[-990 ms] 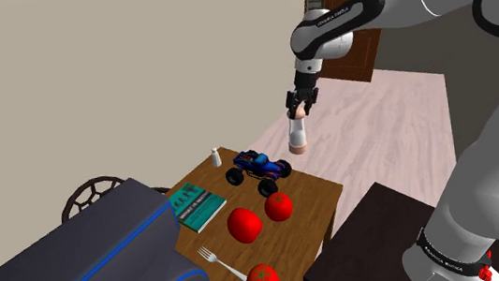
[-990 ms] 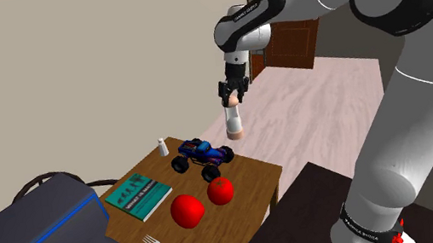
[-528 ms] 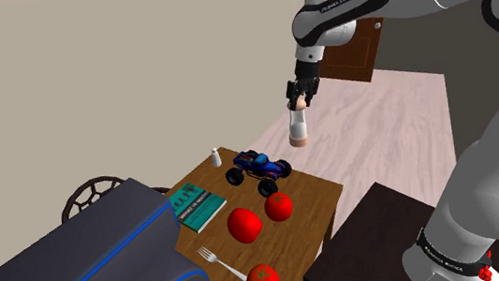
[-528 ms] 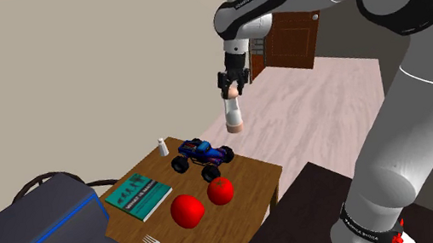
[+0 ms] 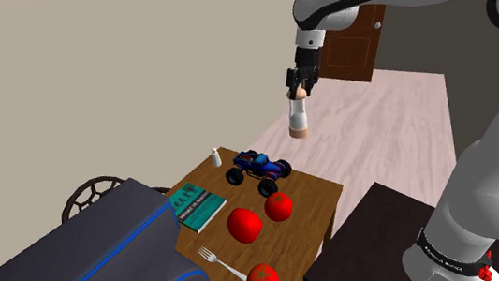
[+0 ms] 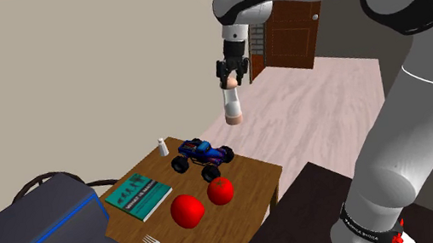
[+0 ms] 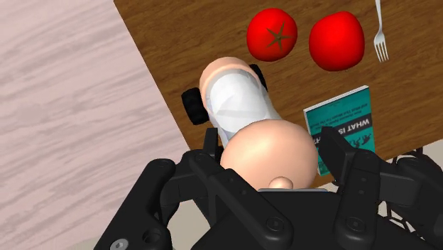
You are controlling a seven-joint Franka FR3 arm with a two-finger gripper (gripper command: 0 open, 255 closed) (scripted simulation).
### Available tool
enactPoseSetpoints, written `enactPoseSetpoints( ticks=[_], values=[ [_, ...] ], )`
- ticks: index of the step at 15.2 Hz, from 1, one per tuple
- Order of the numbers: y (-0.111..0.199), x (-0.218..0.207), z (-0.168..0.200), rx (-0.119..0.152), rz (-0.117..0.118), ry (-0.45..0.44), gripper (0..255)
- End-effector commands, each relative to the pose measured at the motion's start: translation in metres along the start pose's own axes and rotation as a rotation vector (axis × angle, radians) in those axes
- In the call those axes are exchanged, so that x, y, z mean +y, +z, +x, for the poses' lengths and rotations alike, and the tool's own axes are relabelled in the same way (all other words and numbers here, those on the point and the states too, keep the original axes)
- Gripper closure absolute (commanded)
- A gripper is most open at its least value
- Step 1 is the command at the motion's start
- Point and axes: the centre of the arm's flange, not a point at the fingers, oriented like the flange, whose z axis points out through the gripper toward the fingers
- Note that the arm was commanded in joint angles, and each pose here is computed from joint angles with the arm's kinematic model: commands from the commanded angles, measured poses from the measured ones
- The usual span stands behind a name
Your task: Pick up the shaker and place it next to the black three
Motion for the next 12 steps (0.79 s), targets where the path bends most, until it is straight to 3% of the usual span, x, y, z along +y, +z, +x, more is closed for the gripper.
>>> enactPoseSetpoints(
  ticks=[1, 12],
  values=[
    [-0.012, -0.002, 0.0, 0.0, 0.0, 0.0, 255],
    [-0.069, -0.012, 0.002, 0.0, 0.0, 0.0, 255]
  ],
)
